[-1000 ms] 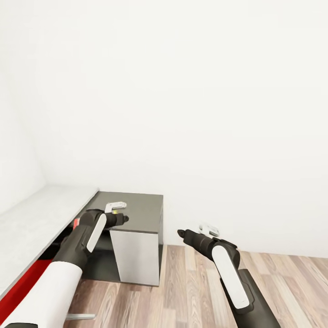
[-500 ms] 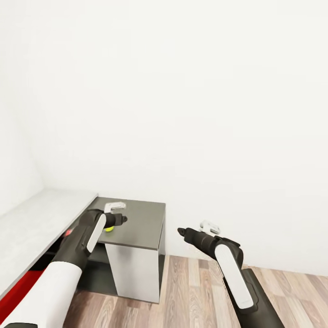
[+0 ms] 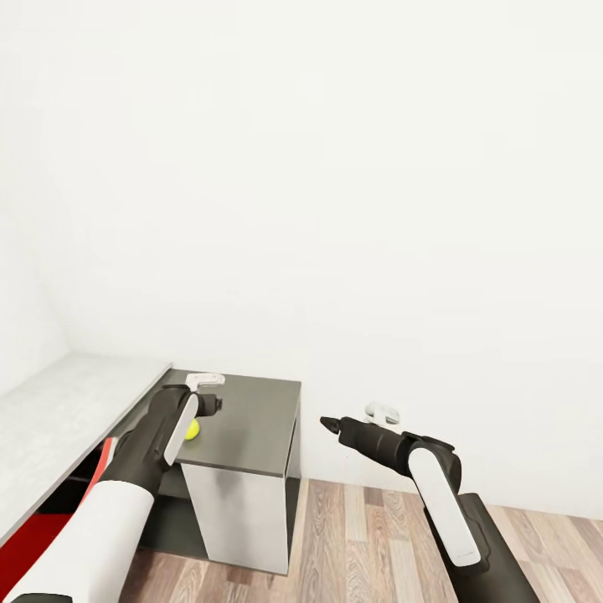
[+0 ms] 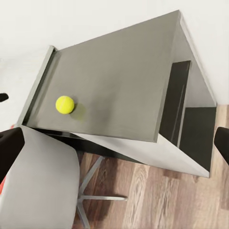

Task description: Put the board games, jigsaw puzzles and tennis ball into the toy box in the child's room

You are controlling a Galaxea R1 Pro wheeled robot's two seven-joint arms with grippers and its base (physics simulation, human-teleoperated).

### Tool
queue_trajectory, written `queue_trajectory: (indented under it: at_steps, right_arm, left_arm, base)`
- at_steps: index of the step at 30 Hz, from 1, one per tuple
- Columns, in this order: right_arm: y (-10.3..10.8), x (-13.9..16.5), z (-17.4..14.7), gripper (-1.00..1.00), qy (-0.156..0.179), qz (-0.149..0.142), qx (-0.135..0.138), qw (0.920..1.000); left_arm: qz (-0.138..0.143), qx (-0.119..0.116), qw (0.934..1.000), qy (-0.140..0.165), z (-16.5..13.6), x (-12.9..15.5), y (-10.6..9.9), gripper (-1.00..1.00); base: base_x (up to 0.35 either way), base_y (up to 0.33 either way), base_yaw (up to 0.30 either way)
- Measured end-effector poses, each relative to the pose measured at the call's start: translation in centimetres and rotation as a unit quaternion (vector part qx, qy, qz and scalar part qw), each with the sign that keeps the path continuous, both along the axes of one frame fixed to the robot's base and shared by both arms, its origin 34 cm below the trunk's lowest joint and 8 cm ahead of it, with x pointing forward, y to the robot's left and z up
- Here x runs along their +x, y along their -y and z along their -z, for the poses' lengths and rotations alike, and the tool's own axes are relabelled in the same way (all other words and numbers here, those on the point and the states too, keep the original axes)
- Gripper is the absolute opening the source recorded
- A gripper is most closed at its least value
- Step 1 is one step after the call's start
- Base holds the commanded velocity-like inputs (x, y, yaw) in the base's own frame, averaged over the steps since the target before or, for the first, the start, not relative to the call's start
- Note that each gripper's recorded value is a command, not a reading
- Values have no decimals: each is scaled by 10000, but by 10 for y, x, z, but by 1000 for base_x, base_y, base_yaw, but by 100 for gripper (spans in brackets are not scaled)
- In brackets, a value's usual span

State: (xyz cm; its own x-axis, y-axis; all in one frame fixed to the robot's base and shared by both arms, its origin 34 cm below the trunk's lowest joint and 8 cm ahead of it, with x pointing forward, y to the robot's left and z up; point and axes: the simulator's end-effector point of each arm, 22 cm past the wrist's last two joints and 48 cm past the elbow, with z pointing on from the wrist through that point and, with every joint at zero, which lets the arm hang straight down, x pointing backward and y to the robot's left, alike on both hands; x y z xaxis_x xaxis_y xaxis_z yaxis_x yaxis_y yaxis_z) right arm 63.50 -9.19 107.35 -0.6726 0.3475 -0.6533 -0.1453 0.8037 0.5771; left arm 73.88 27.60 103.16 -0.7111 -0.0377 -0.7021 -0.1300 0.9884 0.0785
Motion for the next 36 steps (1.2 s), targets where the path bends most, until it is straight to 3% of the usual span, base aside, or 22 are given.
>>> queue_trajectory:
  at_steps: [10, 17, 24, 36]
  right_arm:
    - [0, 0, 0, 100, -1, -5, -5, 10000]
    - [0, 0, 0, 100, 0, -5, -6, 10000]
    - [0, 0, 0, 100, 1, -5, -6, 10000]
    - [0, 0, 0, 100, -1, -6, -5, 10000]
  left_arm:
    - [-383, 378, 9985, -78, 0, -6, -25, 100]
    - [-475, 418, 9979, -126, 4, -8, -33, 100]
    - [-503, 452, 9968, -426, 30, -17, -37, 100]
    - [-497, 460, 9965, -480, 35, -19, -37, 100]
  base:
    - [10, 0, 0]
    - [176, 74, 0]
    - [259, 137, 0]
    - [131, 18, 0]
